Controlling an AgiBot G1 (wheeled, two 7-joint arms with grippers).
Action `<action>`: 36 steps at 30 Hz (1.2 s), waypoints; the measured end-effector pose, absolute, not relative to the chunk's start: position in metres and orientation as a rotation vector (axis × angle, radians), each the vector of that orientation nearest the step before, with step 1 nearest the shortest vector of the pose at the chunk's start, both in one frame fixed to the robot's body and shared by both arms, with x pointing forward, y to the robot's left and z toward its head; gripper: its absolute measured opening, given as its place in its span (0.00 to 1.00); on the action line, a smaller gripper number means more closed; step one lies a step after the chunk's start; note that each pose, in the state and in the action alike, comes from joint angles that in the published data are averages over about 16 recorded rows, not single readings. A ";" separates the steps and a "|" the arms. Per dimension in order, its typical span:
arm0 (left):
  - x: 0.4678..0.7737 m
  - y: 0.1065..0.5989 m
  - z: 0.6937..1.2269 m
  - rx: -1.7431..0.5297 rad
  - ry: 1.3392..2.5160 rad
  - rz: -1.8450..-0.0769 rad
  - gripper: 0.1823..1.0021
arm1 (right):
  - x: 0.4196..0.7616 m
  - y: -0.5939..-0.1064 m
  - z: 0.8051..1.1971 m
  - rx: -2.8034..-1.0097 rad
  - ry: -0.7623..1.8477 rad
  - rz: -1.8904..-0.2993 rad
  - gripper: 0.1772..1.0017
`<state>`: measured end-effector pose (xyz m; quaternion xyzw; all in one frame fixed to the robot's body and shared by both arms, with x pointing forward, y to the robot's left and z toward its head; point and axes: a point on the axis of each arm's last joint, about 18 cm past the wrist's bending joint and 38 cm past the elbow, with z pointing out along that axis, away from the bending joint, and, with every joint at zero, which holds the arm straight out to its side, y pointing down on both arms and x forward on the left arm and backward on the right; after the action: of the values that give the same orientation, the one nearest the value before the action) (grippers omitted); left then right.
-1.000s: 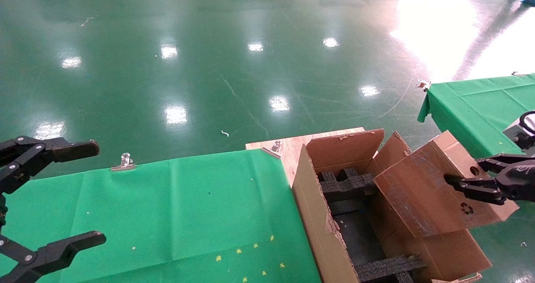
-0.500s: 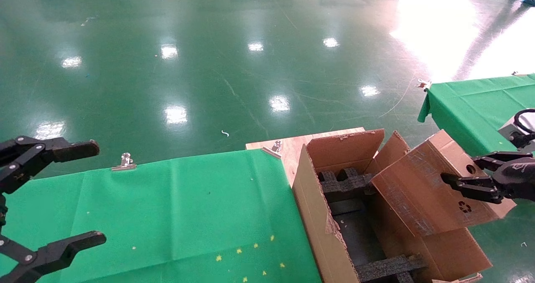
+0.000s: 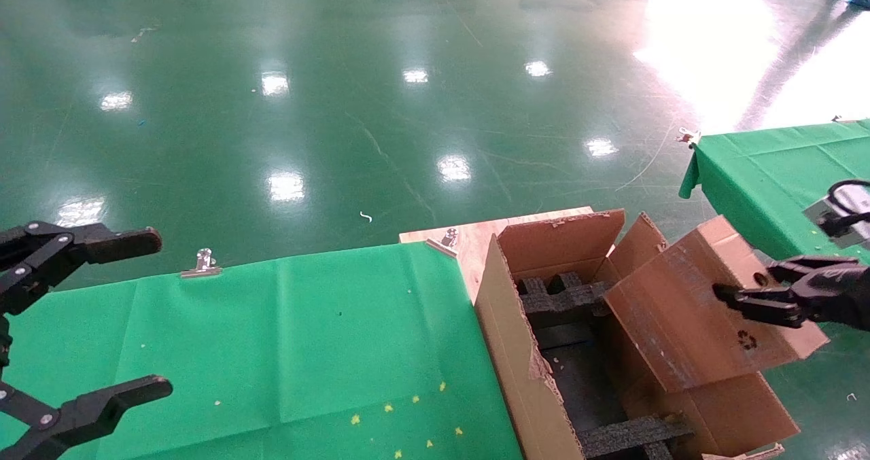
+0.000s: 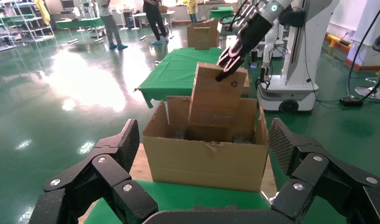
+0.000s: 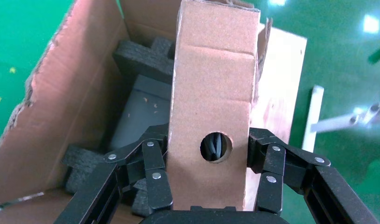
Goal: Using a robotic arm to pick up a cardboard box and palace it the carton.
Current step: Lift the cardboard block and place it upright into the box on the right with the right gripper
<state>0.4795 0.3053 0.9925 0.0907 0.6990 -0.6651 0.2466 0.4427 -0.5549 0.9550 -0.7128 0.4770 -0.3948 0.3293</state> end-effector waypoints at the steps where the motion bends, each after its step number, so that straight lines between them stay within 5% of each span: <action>1: 0.480 0.305 0.993 0.247 1.907 -1.814 1.00 | 0.444 -0.555 0.953 -1.858 1.265 -1.027 0.26; 36: 0.480 0.305 0.993 0.247 1.907 -1.814 1.00 | 0.509 -0.522 0.920 -1.870 1.531 -0.908 0.24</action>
<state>0.4795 0.3053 0.9925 0.0907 0.6990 -0.6651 0.2466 0.5094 -0.5222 0.9198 -0.6961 0.5700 -0.3379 0.2764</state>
